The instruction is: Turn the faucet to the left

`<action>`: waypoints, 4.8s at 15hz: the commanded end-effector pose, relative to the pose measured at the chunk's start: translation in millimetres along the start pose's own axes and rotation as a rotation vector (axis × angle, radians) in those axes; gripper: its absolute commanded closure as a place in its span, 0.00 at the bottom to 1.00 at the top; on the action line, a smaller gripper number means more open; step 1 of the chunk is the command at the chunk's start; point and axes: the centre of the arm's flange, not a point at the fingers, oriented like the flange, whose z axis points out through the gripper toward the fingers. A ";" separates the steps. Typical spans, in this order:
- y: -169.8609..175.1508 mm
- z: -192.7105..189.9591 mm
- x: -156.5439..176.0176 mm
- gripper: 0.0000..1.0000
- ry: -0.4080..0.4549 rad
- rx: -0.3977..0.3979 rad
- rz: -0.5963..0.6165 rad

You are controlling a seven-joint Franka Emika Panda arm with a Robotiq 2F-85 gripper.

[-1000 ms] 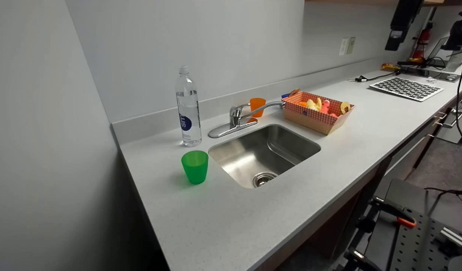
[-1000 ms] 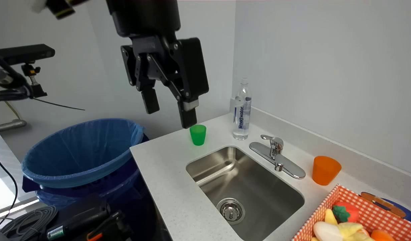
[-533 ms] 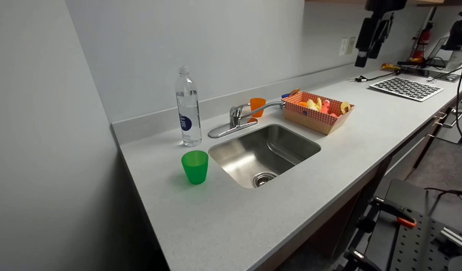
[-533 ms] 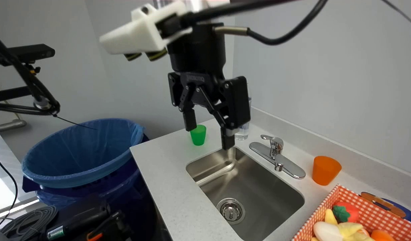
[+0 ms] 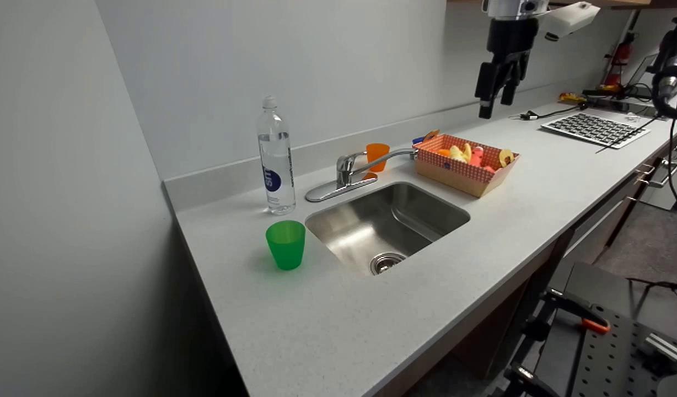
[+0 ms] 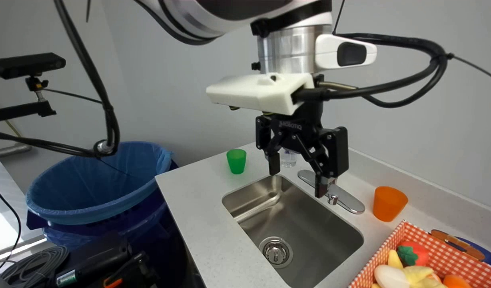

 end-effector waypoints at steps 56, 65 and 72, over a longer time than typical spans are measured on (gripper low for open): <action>8.3 152.2 240.2 0.00 -0.063 -0.028 0.163; 20.9 150.3 231.5 0.58 -0.095 0.003 0.152; 17.6 126.6 210.0 1.00 -0.083 0.051 0.058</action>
